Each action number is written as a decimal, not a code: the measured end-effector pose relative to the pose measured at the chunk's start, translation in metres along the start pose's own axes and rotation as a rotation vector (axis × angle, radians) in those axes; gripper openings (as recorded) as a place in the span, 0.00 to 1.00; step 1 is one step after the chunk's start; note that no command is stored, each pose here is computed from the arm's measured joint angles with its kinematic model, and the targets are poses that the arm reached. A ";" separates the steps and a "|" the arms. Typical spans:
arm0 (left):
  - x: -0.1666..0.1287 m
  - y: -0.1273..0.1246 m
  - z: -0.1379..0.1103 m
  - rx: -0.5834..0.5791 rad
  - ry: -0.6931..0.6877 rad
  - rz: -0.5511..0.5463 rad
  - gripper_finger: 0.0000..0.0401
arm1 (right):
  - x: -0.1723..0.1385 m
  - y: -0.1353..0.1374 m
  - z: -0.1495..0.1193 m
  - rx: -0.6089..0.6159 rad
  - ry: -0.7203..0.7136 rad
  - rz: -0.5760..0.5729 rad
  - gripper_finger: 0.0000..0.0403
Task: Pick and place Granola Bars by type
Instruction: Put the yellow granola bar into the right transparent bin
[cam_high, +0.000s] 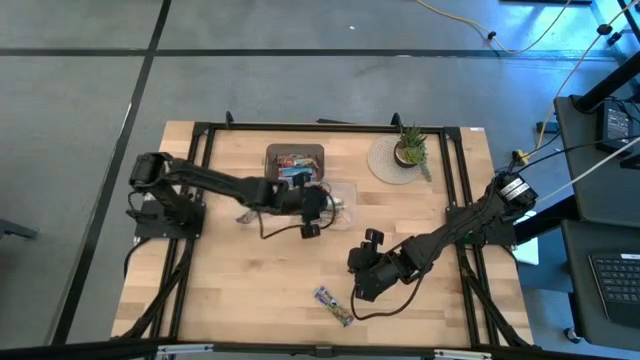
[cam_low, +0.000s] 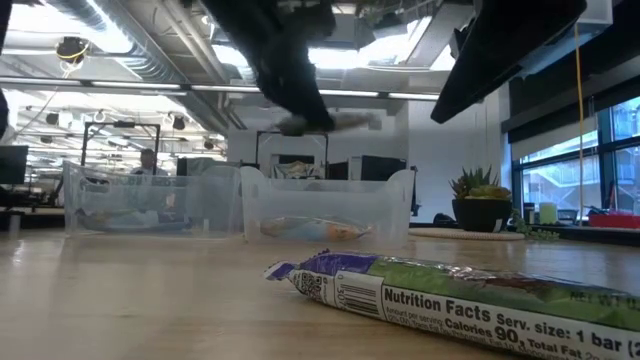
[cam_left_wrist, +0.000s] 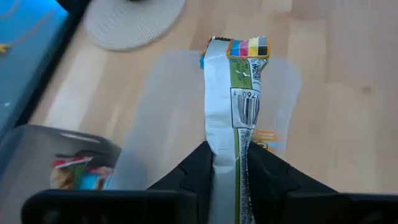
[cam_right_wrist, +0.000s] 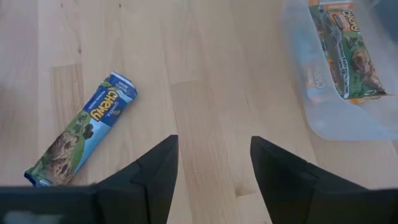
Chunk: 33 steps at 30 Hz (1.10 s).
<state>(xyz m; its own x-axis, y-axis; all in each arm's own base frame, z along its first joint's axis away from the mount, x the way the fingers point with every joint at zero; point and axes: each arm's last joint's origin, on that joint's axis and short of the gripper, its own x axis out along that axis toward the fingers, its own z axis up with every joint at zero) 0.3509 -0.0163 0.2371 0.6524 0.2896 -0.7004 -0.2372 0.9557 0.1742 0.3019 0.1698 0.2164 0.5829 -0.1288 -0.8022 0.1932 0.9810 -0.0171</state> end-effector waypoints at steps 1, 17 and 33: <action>0.007 0.002 -0.002 -0.002 0.016 -0.012 0.19 | 0.000 0.000 0.000 0.000 0.000 0.000 0.51; 0.062 0.006 -0.027 0.023 0.192 -0.060 0.19 | 0.000 -0.002 -0.002 0.008 0.023 -0.018 0.51; 0.062 0.005 -0.028 -0.043 0.195 -0.059 0.24 | 0.000 -0.002 -0.002 0.011 0.022 -0.017 0.51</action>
<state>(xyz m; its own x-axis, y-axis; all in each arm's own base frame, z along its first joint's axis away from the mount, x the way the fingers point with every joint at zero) 0.3702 0.0052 0.1757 0.5150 0.2136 -0.8301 -0.2361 0.9663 0.1022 0.2998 0.1683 0.2150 0.5620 -0.1422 -0.8148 0.2117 0.9770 -0.0244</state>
